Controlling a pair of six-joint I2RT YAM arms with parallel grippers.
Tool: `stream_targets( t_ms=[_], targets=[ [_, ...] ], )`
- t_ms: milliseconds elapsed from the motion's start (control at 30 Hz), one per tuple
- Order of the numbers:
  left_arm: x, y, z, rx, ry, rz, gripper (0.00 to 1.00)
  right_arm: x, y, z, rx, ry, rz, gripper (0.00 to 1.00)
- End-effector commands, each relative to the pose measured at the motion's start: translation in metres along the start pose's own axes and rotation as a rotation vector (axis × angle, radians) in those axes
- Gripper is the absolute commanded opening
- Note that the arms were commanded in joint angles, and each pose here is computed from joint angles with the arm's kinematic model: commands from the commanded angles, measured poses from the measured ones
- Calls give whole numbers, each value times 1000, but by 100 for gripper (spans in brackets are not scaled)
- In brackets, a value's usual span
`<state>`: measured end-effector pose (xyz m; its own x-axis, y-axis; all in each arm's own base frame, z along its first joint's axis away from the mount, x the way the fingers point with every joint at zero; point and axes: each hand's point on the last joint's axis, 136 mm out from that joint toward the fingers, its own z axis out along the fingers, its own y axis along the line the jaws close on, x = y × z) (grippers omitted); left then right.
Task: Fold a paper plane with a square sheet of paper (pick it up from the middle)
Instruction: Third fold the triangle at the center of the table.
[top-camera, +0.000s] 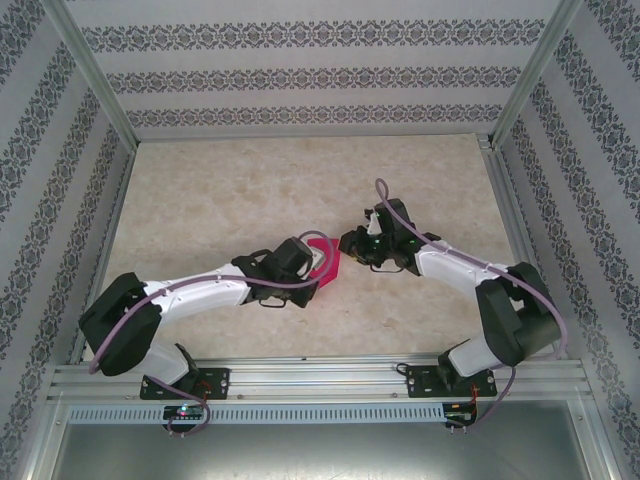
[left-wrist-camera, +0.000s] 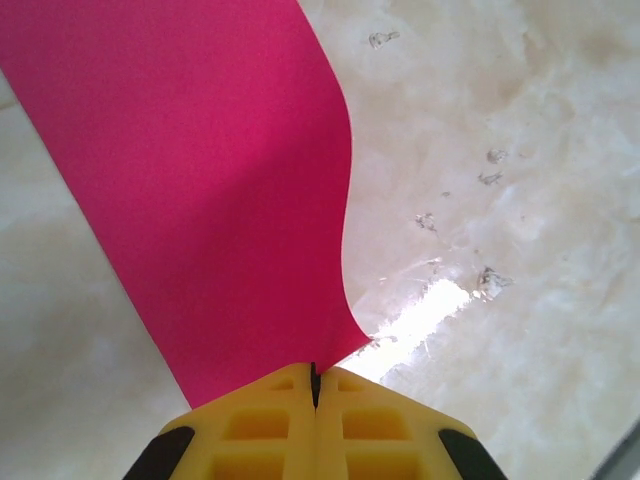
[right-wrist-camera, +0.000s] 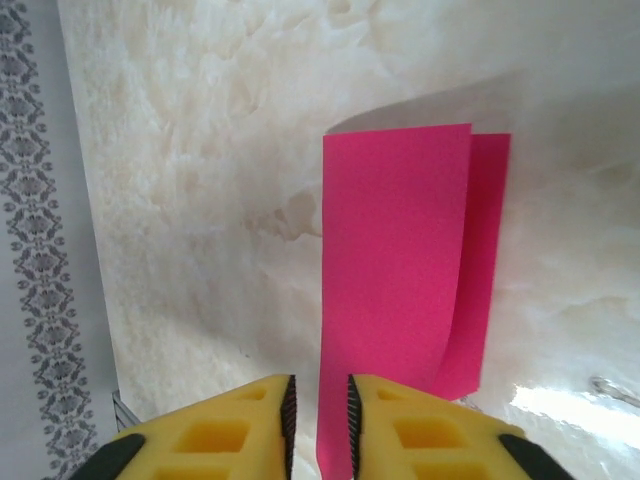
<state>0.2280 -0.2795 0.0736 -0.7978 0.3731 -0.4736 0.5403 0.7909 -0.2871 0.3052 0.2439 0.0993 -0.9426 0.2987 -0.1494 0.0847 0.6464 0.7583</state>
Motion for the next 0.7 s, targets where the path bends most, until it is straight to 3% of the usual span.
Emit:
stream_targets(
  t_ms=[0,333,667],
  targets=[
    [-3,-16,-7,141,-5,-34,2,5,15,12,-30,58,-55,18],
    [-5,-8,-3,171,24,-68,3,4,-9,43,176,153,-130,16],
    [-5,2,6,189,71,-112,5,4,-36,66,264,223,-166,16]
  ],
)
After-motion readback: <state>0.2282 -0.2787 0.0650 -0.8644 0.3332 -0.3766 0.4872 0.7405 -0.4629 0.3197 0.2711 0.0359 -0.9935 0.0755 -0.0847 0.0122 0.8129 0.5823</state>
